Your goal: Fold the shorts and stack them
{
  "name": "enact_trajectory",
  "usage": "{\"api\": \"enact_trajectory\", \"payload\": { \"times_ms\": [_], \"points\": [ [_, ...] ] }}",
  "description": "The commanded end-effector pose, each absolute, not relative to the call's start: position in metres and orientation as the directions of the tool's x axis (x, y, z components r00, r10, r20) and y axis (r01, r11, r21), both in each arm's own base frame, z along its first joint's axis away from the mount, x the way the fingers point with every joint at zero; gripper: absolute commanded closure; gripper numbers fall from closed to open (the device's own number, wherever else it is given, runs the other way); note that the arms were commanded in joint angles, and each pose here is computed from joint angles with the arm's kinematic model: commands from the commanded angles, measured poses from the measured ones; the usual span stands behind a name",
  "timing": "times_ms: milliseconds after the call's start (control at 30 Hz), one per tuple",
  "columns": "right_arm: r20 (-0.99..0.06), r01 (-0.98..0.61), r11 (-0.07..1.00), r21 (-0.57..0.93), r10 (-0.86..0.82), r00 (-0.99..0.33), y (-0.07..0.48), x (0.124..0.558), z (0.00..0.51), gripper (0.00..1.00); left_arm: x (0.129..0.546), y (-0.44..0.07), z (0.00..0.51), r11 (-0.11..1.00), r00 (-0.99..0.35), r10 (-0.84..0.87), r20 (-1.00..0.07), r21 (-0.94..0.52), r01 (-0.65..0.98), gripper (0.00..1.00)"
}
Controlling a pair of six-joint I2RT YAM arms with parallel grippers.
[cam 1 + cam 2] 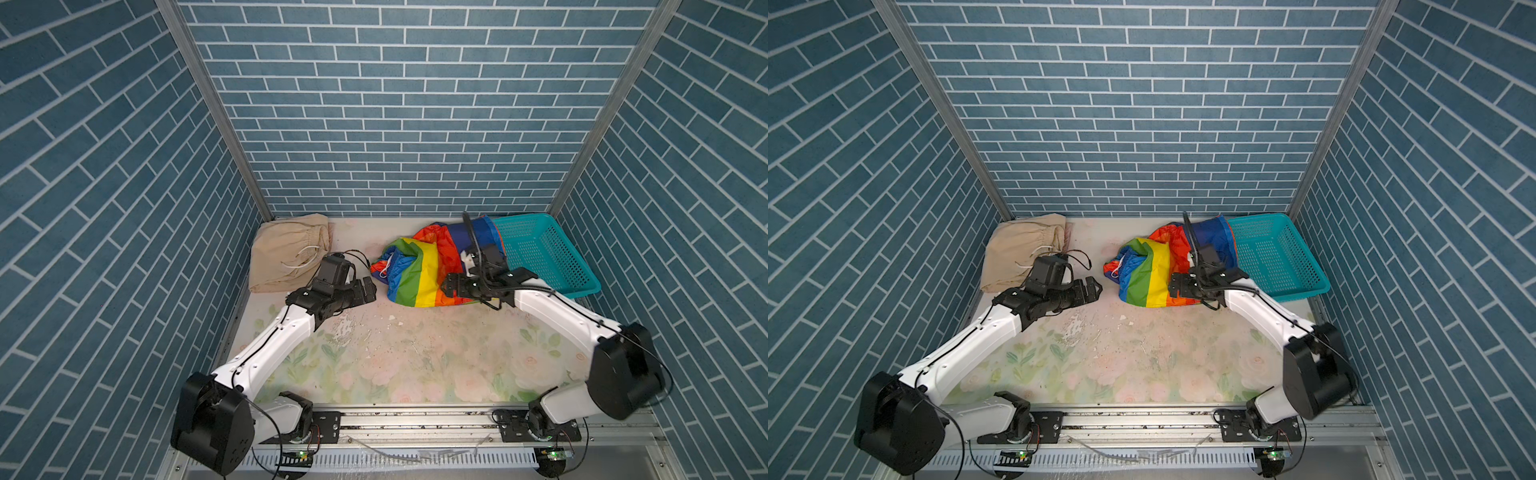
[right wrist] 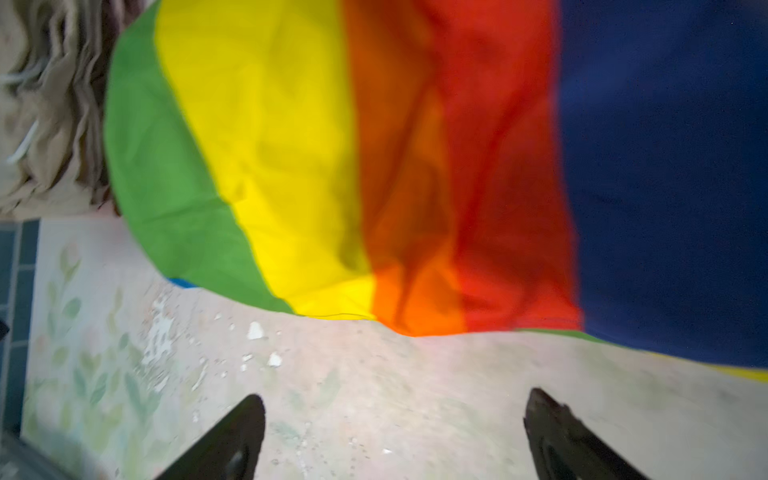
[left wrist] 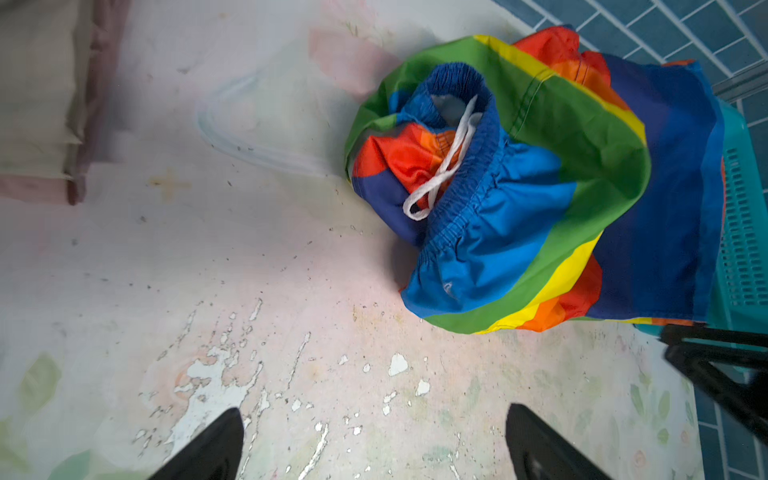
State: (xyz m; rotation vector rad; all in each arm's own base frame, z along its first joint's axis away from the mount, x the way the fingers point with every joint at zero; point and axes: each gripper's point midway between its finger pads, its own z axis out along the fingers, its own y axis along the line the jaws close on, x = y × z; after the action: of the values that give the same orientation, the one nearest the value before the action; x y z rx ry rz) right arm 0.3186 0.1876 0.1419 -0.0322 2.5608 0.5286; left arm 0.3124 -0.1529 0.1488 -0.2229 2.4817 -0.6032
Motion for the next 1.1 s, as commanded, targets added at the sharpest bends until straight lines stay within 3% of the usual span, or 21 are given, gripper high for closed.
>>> {"api": "enact_trajectory", "payload": {
  "times_ms": [0, 133, 300, 533, 667, 733, 833, 933, 1000, 1033, 1067],
  "points": [
    [-0.518, 0.054, 0.938, 0.342, 0.236, -0.822, 0.137, 0.315, 0.134, 0.01, 0.319, -0.17, 0.159, 0.839, -0.816, -0.294, -0.498, -0.544, 0.03, 0.0],
    [-0.536, 0.193, 0.936, 0.293, 0.328, -0.777, 0.091, 0.315, 0.119, 0.01, 0.323, -0.174, 0.157, 0.832, -0.819, -0.29, -0.495, -0.554, 0.04, 0.0],
    [-0.555, 0.284, 0.893, 0.349, 0.441, -0.705, 0.064, 0.326, 0.102, 0.02, 0.329, -0.184, 0.15, 0.822, -0.832, -0.264, -0.488, -0.565, 0.071, 0.01],
    [-0.571, 0.329, 0.857, 0.396, 0.511, -0.643, 0.053, 0.351, 0.085, 0.02, 0.354, -0.209, 0.145, 0.789, -0.857, -0.226, -0.463, -0.602, 0.118, 0.0],
    [-0.581, 0.354, 0.83, 0.431, 0.556, -0.595, 0.052, 0.368, 0.072, 0.09, 0.362, -0.22, 0.146, 0.747, -0.863, -0.252, -0.437, -0.655, 0.114, 0.01],
    [-0.598, 0.345, 0.819, 0.458, 0.571, -0.562, 0.053, 0.377, 0.071, 0.16, 0.363, -0.225, 0.145, 0.72, -0.866, -0.269, -0.421, -0.685, 0.109, 0.0],
    [-0.625, 0.297, 0.806, 0.512, 0.586, -0.516, 0.059, 0.392, 0.084, 0.36, 0.36, -0.225, 0.138, 0.716, -0.875, -0.278, -0.397, -0.693, 0.087, 0.0],
    [-0.64, 0.242, 0.81, 0.533, 0.574, -0.51, 0.069, 0.404, 0.097, 0.63, 0.356, -0.222, 0.137, 0.727, -0.878, -0.269, -0.396, -0.681, 0.085, 0.0],
    [-0.644, 0.206, 0.812, 0.546, 0.564, -0.516, 0.08, 0.41, 0.105, 0.88, 0.354, -0.218, 0.139, 0.738, -0.876, -0.266, -0.402, -0.669, 0.083, 0.0],
    [-0.644, 0.192, 0.811, 0.553, 0.562, -0.519, 0.085, 0.411, 0.109, 0.97, 0.353, -0.218, 0.141, 0.739, -0.874, -0.268, -0.404, -0.668, 0.082, 0.0],
    [-0.642, 0.171, 0.813, 0.556, 0.552, -0.532, 0.093, 0.414, 0.113, 1.0, 0.351, -0.216, 0.143, 0.738, -0.872, -0.277, -0.405, -0.671, 0.077, 0.0]
  ]
}}
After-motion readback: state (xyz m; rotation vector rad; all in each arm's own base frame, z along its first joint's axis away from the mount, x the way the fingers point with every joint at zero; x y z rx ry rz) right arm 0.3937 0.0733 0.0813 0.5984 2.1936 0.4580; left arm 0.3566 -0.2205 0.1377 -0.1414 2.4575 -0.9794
